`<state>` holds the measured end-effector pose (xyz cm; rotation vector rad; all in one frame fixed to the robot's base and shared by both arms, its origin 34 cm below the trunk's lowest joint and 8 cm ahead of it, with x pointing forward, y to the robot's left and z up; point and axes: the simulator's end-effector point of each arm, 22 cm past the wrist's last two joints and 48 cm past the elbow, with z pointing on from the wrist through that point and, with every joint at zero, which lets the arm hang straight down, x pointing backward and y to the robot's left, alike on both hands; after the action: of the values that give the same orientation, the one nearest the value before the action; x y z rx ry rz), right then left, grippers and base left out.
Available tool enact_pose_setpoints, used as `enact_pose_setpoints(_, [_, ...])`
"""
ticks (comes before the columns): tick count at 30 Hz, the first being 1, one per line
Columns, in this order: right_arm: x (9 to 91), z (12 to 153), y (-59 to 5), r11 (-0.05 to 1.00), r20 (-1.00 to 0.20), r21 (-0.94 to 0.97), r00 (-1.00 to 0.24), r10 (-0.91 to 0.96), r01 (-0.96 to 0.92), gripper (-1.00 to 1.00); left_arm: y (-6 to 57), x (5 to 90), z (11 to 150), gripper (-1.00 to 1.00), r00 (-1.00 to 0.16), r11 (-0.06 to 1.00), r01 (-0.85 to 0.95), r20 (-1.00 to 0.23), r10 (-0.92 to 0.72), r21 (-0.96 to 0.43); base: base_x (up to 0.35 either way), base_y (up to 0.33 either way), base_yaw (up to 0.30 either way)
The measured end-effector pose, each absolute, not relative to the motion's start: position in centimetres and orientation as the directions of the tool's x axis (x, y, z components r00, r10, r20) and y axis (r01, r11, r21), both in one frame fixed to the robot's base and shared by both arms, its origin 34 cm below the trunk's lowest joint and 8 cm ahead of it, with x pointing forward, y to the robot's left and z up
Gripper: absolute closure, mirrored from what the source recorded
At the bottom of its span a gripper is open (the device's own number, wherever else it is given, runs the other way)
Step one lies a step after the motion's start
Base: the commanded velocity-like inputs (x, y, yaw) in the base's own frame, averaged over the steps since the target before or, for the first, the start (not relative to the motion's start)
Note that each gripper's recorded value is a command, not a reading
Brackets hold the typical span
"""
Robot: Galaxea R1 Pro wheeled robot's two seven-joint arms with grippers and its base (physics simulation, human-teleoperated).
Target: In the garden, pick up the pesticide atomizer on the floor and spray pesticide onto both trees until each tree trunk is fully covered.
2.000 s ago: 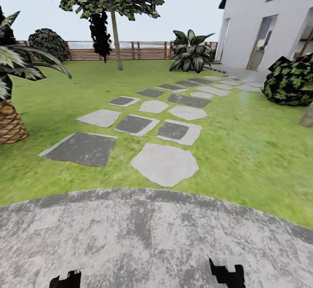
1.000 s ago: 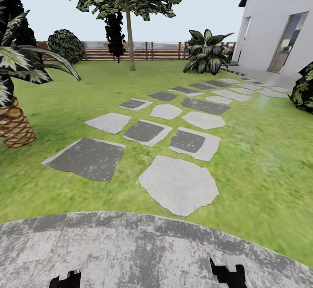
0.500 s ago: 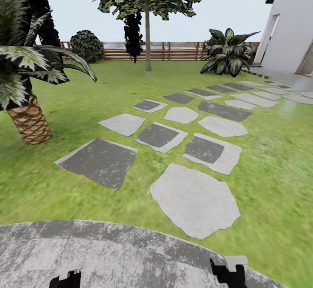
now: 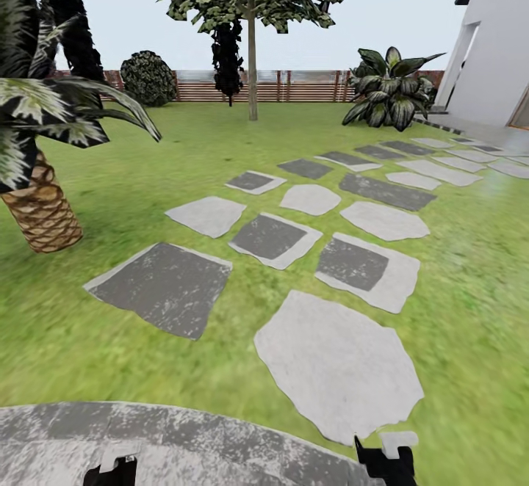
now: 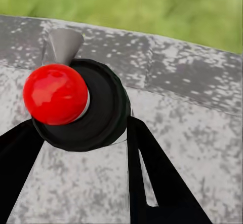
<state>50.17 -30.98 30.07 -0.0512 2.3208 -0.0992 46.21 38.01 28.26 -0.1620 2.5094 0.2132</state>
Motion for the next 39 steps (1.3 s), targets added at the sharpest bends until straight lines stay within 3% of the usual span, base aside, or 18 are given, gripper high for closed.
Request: enact_pose_setpoints(39, [50.18, 30.08, -30.98, 0.996, -0.728, -0.088, -0.683, -0.068, -0.005, -1.00, 38.11, 46.20, 28.27, 1.00, -0.808, 0.979, -0.165, -0.586, -0.066, 0.117, 0.339, 0.000, 0.021])
